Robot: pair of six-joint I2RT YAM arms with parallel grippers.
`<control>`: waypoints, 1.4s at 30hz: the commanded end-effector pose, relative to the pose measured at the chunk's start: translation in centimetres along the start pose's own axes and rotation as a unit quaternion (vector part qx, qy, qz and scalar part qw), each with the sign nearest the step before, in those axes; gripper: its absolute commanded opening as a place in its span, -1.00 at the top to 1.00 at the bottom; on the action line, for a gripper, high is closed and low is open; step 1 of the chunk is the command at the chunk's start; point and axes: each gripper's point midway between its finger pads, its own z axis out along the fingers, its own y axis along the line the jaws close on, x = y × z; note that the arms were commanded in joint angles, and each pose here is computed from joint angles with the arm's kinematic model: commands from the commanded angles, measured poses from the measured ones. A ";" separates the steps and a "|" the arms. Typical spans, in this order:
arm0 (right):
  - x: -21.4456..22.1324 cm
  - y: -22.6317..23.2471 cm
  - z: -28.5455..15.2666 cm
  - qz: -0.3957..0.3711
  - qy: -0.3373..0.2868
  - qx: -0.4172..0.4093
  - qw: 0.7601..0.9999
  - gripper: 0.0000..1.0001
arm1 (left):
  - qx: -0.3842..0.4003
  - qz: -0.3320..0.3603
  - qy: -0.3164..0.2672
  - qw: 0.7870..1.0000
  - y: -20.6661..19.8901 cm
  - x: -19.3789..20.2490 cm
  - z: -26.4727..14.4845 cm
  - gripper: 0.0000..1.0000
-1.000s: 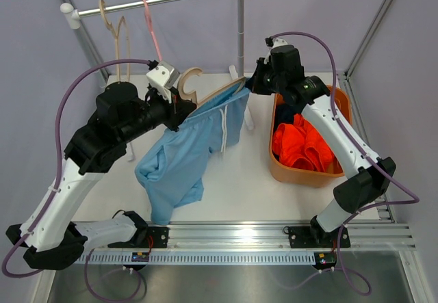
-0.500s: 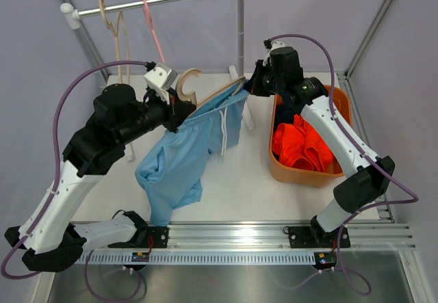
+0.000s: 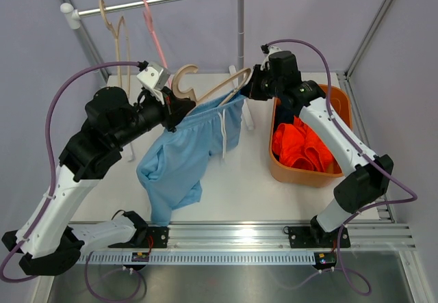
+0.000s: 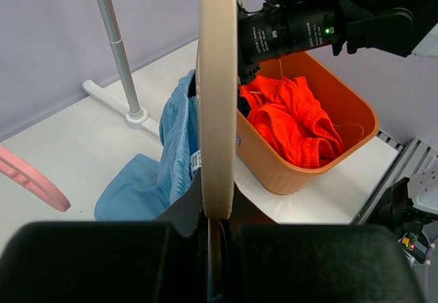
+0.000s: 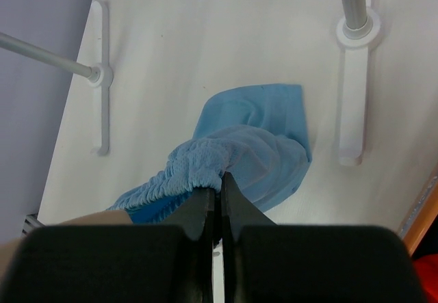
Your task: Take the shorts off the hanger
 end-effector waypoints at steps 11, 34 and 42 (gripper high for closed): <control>0.6 4.7 -4.2 -0.023 -0.052 -0.030 0.998 1.00 | -0.050 -0.050 -0.142 0.987 1.7 -4.7 1.2 1.00; 5.1 13.1 -9.9 -0.111 -0.025 -0.117 0.987 1.00 | -0.113 -0.076 -0.317 0.939 5.0 -11.7 6.1 1.00; -3.7 10.0 -16.4 -0.138 -0.153 0.008 0.979 1.00 | -0.148 -0.060 -0.278 0.947 5.8 -12.9 6.1 1.00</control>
